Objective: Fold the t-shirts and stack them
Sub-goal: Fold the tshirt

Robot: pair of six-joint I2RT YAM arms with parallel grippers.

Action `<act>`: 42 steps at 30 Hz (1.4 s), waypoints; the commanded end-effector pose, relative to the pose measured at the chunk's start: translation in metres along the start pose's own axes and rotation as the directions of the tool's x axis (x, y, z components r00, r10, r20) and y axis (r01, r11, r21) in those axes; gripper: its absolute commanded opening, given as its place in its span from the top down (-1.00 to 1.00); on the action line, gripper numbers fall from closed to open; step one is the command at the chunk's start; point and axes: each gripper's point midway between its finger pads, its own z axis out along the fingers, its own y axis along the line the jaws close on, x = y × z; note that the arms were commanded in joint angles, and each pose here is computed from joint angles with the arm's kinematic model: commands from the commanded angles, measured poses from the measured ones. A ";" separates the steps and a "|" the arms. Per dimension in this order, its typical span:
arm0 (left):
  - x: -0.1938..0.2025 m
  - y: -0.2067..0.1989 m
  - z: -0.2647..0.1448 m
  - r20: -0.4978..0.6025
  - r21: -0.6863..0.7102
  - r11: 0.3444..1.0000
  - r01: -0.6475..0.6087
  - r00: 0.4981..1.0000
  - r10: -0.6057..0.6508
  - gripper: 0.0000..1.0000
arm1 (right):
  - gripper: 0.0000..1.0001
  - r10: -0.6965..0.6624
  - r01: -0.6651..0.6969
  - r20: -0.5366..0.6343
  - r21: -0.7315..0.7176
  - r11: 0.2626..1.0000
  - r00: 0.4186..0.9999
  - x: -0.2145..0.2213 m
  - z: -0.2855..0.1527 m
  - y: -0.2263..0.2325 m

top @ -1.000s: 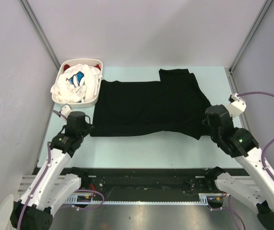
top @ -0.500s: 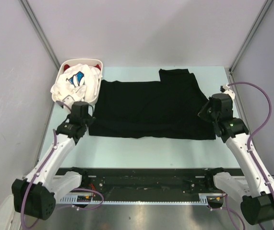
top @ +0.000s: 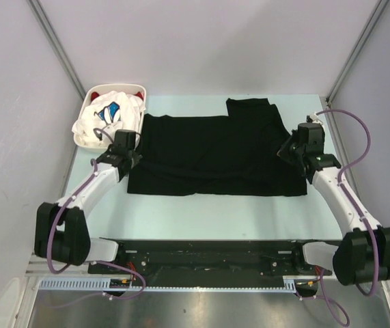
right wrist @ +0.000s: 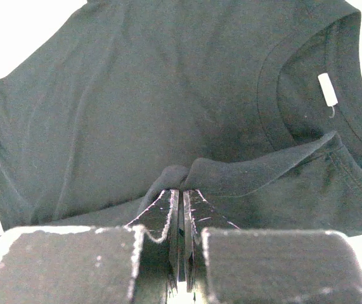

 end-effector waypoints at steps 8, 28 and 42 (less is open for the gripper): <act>-0.034 -0.035 0.043 0.058 0.001 1.000 0.031 0.998 -0.031 0.99 | 1.00 0.030 -0.032 -0.022 -0.078 0.996 0.999 -0.010 0.065 0.022; 0.009 -0.012 0.035 -0.012 -0.011 0.994 0.112 0.994 -0.112 -1.00 | -0.99 0.058 -0.061 0.049 0.049 0.997 0.997 -0.041 0.145 0.032; 0.057 -0.007 -0.015 -0.098 0.155 0.984 0.085 0.993 -0.070 -1.00 | -0.99 -0.061 0.073 -0.087 0.136 0.988 0.994 0.021 0.084 0.020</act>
